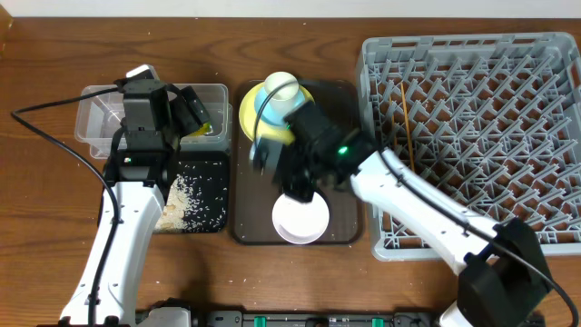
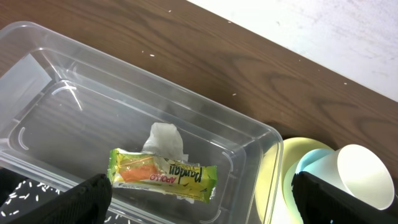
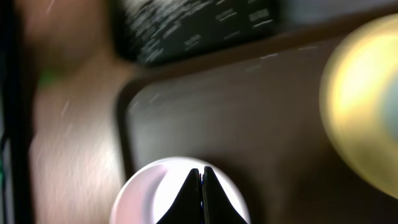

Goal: Sort waste into correct bins and load items into the dishwasher rack
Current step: 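Move the right gripper to the white bowl on the brown tray, then grasp the white bowl rim with the right gripper and lift it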

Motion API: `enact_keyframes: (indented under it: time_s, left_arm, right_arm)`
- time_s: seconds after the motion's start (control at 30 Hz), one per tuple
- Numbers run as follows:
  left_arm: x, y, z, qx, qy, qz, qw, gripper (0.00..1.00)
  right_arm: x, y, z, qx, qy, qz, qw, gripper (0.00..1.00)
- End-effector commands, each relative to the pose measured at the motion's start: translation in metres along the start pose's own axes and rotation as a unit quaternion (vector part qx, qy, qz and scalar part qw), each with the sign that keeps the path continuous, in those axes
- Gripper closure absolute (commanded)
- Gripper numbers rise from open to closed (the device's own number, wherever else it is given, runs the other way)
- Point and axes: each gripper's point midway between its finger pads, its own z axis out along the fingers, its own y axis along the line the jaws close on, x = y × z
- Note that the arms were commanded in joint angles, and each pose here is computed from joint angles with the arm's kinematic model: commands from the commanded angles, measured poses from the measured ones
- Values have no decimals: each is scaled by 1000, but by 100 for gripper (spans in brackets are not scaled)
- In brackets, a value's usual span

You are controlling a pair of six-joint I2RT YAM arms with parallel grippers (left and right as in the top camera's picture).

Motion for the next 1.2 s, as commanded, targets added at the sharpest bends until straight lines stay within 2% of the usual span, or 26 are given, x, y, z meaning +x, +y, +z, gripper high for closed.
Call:
enact_keyframes:
  time_s: [0.0, 0.6, 0.67, 0.83, 1.07, 1.17]
  left_arm:
    - [-9, -1, -4, -2, -12, 3, 1000, 5]
    - [-9, -1, -4, -2, -12, 3, 1000, 5]
    - [-9, -1, -4, -2, -12, 3, 1000, 5]
    - [-9, -1, -4, -2, -12, 3, 1000, 5]
    - [-9, -1, -4, -2, -12, 3, 1000, 5]
    - [-9, -1, -4, -2, -12, 3, 1000, 5]
  right_arm:
    - [8, 24, 9, -33, 24, -115, 993, 99]
    - [62, 70, 13, -109, 122, -97, 982, 97]
    - [65, 71, 16, -111, 122, -96, 982, 89]
    - [69, 74, 23, -118, 116, -97, 982, 81]
    - [68, 88, 28, -154, 91, -88, 980, 60]
    - [71, 88, 30, -153, 91, -88, 980, 59]
